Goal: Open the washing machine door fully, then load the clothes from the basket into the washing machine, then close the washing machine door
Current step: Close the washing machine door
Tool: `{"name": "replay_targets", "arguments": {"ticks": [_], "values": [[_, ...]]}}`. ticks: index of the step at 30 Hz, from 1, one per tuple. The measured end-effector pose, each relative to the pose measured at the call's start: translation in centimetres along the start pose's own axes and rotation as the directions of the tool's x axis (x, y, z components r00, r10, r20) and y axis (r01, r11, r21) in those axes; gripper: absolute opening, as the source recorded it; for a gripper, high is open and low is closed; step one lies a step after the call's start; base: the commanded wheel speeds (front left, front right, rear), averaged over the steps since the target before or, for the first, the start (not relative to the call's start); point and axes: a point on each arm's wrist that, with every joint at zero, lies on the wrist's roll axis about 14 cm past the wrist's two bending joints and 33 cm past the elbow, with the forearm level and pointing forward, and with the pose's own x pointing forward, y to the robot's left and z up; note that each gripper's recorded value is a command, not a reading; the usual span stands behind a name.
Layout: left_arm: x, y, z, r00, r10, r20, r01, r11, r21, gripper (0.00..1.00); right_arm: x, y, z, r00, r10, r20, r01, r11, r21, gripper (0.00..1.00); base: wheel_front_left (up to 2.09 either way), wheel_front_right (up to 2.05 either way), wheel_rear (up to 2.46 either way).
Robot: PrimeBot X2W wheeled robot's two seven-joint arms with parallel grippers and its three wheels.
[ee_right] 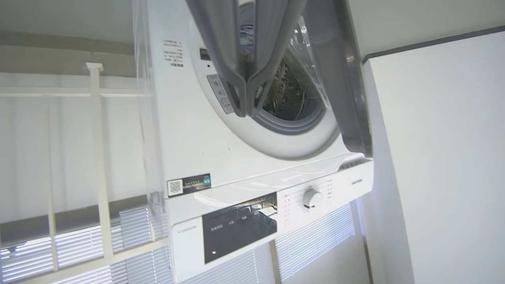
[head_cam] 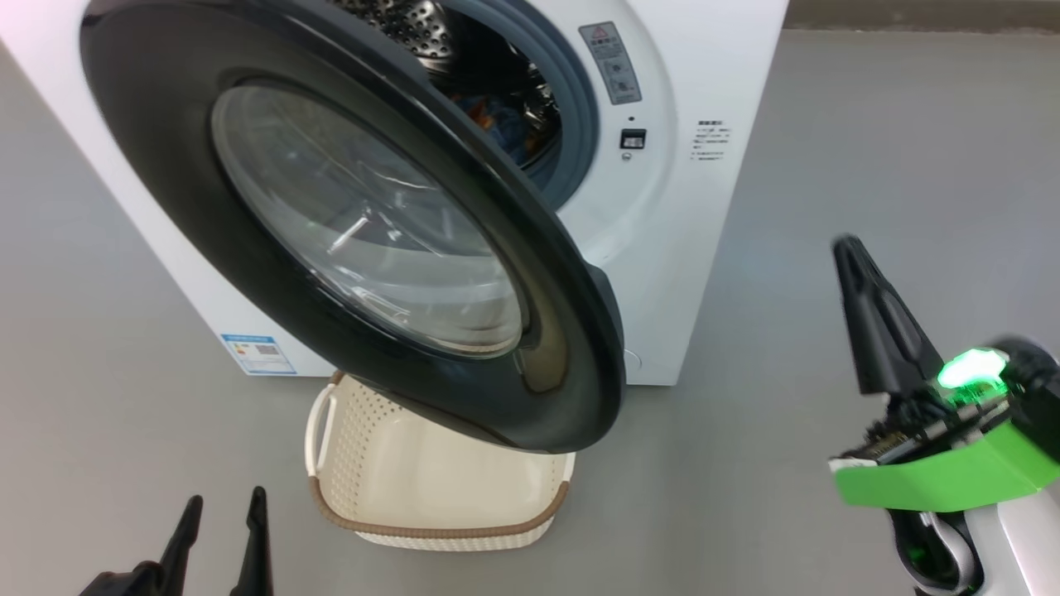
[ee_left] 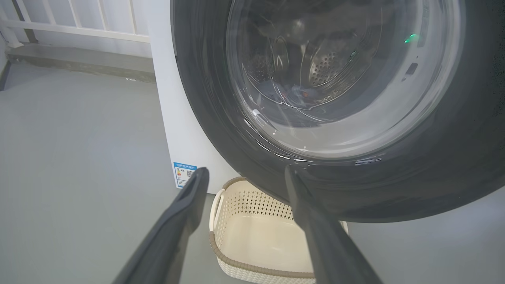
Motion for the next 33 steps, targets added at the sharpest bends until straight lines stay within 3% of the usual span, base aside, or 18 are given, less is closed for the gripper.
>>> {"name": "replay_targets", "arguments": {"ticks": [7, 15, 23, 33], "values": [[-0.8, 0.2, 0.7, 1.000, 0.012, 0.029, -0.012, 1.000, -0.005, 1.00, 2.1, 8.3, 2.9, 0.963, 0.243, 0.117, -0.252, 0.965, 0.067, 0.00, 0.00, 0.00, 0.00], [-1.7, 0.9, 1.1, 0.998, 0.046, 0.043, -0.046, 0.999, -0.015, 1.00, 0.2, 15.1, -1.2, 0.898, 0.440, 0.007, -0.433, 0.880, 0.194, 0.00, 0.00, 0.00, 0.00], [-2.0, 1.1, 0.6, 0.998, 0.061, 0.030, -0.060, 0.998, -0.019, 1.00, -2.6, 17.0, -7.8, 0.845, 0.501, -0.188, -0.438, 0.849, 0.297, 0.00, 0.00, 0.00, 0.00], [-1.7, 1.0, -0.2, 0.998, 0.066, 0.002, -0.066, 0.998, -0.025, 1.00, -3.7, 14.0, -13.4, 0.831, 0.428, -0.355, -0.325, 0.892, 0.315, 0.00, 0.00, 0.00, 0.00]]}}
